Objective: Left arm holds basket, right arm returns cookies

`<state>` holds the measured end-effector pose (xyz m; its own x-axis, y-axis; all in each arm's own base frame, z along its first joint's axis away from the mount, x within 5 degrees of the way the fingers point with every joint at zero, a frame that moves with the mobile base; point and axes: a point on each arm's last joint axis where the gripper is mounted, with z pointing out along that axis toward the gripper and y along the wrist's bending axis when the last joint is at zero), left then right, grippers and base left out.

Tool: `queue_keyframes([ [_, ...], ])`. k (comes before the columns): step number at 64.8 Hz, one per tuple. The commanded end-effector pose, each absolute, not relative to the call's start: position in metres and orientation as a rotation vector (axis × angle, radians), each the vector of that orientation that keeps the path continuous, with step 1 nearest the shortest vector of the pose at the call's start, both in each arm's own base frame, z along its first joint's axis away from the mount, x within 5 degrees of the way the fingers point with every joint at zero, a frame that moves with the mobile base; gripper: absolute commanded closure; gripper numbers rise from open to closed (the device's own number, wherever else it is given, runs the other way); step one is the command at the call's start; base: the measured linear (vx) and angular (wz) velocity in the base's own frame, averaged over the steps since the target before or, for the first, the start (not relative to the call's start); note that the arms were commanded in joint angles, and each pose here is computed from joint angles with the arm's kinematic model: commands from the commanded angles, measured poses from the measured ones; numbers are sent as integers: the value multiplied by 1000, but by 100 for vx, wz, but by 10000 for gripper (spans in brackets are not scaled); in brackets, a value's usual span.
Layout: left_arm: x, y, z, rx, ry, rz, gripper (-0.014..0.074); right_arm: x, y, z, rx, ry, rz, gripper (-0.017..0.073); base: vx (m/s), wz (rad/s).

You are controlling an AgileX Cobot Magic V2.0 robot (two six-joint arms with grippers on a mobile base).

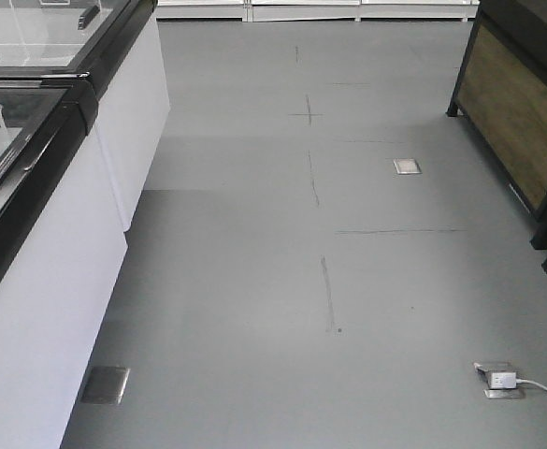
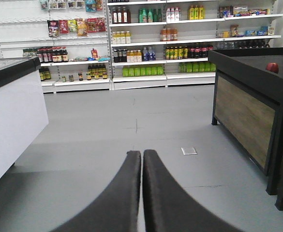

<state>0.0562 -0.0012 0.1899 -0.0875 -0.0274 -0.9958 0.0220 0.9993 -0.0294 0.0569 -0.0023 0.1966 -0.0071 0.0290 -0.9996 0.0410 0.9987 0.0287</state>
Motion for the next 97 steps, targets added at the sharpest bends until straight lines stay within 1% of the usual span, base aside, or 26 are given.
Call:
queue_keyframes([
  [1,55,-2,205,-4,1550,-60,600,56,-3,204,50,1492,-22,567,0,0],
  [72,55,-2,208,-3,1527,-61,600,56,-3,204,50,1492,-22,567,0,0],
  [78,53,-2,217,-3,1494,-62,600,56,-3,204,50,1492,-22,567,0,0],
  [83,50,-2,232,-3,1453,-63,600,56,-3,204,50,1492,-22,567,0,0],
  [90,45,-2,260,-3,1392,-64,600,56,-3,204,50,1492,-22,567,0,0],
  [97,48,-2,291,-3,1386,-64,600,56,-3,204,50,1492,-22,567,0,0],
])
